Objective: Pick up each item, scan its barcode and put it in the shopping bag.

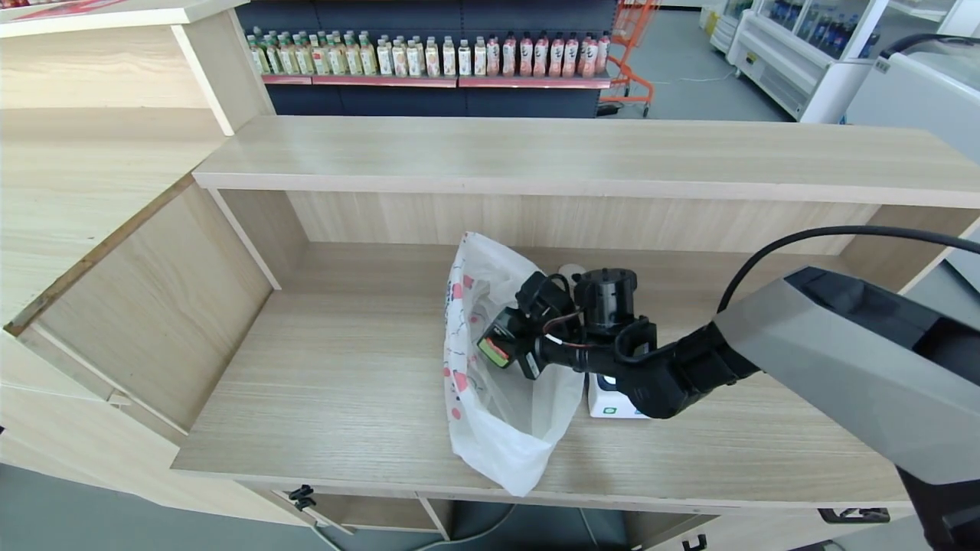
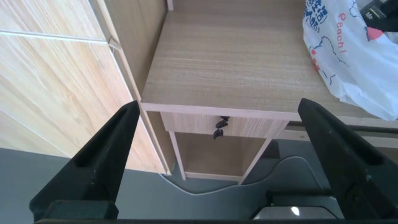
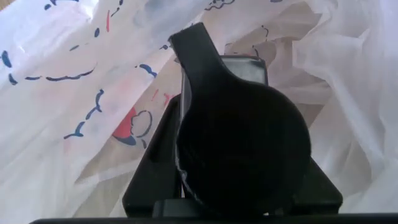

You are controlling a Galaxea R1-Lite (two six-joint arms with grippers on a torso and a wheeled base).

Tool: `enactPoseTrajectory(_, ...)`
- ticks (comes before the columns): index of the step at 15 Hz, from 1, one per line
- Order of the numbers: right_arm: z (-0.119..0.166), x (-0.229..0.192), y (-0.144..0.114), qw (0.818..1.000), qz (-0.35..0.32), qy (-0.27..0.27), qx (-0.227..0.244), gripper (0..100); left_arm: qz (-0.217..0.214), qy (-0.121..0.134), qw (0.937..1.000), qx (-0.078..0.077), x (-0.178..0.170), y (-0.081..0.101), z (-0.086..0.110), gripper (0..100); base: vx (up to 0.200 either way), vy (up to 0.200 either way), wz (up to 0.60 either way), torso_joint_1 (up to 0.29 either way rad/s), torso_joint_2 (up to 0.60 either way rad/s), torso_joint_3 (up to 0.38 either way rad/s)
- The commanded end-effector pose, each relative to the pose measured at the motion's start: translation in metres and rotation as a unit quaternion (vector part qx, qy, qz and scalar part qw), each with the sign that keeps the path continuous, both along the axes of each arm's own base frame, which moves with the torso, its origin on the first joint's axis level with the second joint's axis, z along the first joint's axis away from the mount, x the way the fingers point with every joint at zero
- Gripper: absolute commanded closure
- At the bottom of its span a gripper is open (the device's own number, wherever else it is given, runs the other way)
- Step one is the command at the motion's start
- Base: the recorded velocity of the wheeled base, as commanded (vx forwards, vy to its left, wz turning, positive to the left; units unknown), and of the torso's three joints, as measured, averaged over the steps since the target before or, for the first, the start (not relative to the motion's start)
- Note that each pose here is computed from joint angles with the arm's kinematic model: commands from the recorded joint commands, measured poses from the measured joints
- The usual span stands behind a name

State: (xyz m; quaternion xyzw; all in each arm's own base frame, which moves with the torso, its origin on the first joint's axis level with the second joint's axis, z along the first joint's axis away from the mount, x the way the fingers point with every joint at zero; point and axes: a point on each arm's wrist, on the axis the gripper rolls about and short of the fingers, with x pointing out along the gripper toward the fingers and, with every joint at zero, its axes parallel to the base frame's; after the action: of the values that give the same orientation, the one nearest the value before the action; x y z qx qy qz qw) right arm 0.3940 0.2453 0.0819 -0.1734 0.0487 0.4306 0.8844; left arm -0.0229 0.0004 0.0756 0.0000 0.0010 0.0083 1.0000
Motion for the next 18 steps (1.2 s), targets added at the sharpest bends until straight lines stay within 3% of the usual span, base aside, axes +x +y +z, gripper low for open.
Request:
enactPoseTrajectory(1,-0.009,0.003,0.003,1.000,0.002,0.002,-0.006,100,0.000,0.000,1.0000,0.000,0.000,0.000,0.000,0,0.000,0.000,0.00,0.000,0.00,0.000)
enactPoseTrajectory(2,-0.008,0.002,0.002,1.000,0.004,0.002,-0.007,100,0.000,0.000,1.0000,0.000,0.000,0.000,0.000,0,0.000,0.000,0.00,0.000,0.00,0.000)
enactPoseTrajectory(3,-0.002,-0.003,0.000,1.000,0.004,0.010,-0.001,0,0.000,0.000,1.0000,0.000,0.000,0.000,0.000,0,0.000,0.000,0.00,0.000,0.00,0.000)
enactPoseTrajectory(4,0.001,-0.007,-0.001,1.000,0.002,0.023,0.008,0,0.000,0.000,1.0000,0.000,0.000,0.000,0.000,0,0.000,0.000,0.00,0.000,0.00,0.000)
enactPoseTrajectory(6,0.034,-0.023,-0.007,0.996,-0.013,0.062,0.070,0,0.000,0.000,1.0000,0.000,0.000,0.000,0.000,0,0.000,0.000,0.00,0.000,0.00,0.000)
enactPoseTrajectory(7,0.061,-0.035,-0.017,0.988,-0.028,0.091,0.124,0,0.000,0.000,1.0000,0.000,0.000,0.000,0.000,0,0.000,0.000,0.00,0.000,0.00,0.000)
enactPoseTrajectory(9,0.104,-0.059,-0.050,0.976,-0.056,0.118,0.176,0,0.000,0.000,1.0000,0.000,0.000,0.000,0.000,0,0.000,0.000,0.00,0.000,0.00,0.000)
enactPoseTrajectory(11,0.132,-0.088,-0.104,0.969,-0.107,0.125,0.186,0,0.000,0.000,1.0000,0.000,0.000,0.000,0.000,0,0.000,0.000,0.00,0.000,0.00,0.000)
enactPoseTrajectory(13,0.140,-0.107,-0.150,0.961,-0.174,0.124,0.177,0,0.000,0.000,1.0000,0.000,0.000,0.000,0.000,0,0.000,0.000,0.00,0.000,0.00,0.000)
enactPoseTrajectory(14,0.145,-0.129,-0.191,0.950,-0.254,0.117,0.141,0,0.000,0.000,1.0000,0.000,0.000,0.000,0.000,0,0.000,0.000,0.00,0.000,0.00,0.000)
enactPoseTrajectory(15,0.147,-0.152,-0.213,0.934,-0.322,0.112,0.110,0,0.000,0.001,1.0000,0.000,0.000,0.000,0.000,0,0.000,0.000,0.00,0.000,0.00,0.000)
enactPoseTrajectory(18,0.147,-0.223,-0.244,0.896,-0.418,0.112,0.102,0,0.000,0.000,1.0000,0.000,0.000,0.000,0.000,0,0.000,0.000,0.00,0.000,0.00,0.000)
